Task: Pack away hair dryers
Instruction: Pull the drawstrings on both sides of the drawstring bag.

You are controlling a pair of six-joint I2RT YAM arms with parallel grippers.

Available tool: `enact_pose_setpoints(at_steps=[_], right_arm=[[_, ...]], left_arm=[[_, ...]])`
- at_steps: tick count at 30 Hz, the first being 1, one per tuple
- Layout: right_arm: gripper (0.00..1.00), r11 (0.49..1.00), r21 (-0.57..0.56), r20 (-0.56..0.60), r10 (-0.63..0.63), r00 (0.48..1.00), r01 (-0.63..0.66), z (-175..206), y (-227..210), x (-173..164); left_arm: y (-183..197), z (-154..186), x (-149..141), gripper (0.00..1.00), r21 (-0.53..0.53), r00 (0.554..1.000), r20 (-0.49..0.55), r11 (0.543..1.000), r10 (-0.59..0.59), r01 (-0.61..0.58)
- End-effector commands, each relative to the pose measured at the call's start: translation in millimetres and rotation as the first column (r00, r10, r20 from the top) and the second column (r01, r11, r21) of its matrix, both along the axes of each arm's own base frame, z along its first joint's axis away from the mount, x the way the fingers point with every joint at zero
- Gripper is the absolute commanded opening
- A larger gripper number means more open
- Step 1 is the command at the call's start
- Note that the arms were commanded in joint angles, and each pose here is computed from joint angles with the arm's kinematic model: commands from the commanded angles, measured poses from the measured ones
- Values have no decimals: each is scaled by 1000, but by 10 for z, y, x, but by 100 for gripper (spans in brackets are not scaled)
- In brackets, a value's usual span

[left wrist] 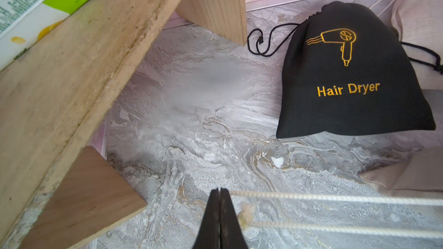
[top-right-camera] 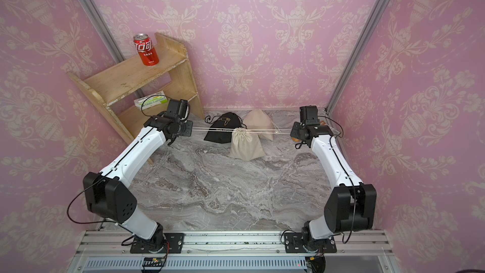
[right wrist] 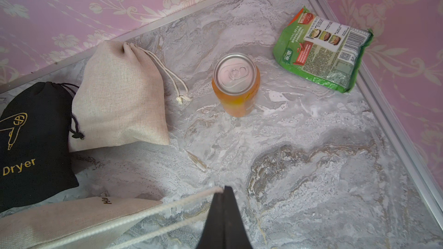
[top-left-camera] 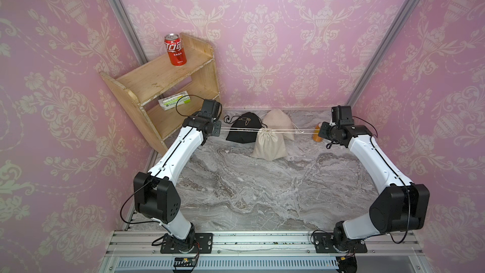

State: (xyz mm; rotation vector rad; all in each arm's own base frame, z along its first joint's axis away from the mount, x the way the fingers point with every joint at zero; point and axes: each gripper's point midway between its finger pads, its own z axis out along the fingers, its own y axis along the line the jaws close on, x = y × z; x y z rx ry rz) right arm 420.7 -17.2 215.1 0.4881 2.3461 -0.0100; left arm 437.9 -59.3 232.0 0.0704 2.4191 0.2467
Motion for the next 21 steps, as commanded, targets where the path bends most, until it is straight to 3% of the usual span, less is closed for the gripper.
enact_pose_setpoints(at_steps=[1,15,21], right_arm=[[0,984,-94,30,-146,989,149,162,-471,99],[0,998,-65,30,6,1000,-4,332,31,1136],[0,995,-58,9,79,997,-78,243,352,1465]], left_arm=[[412,99,150,0,90,993,14,989,116,-117],[240,134,1104,0,70,994,42,992,101,-104],[134,88,1347,0,24,994,41,995,99,-100]])
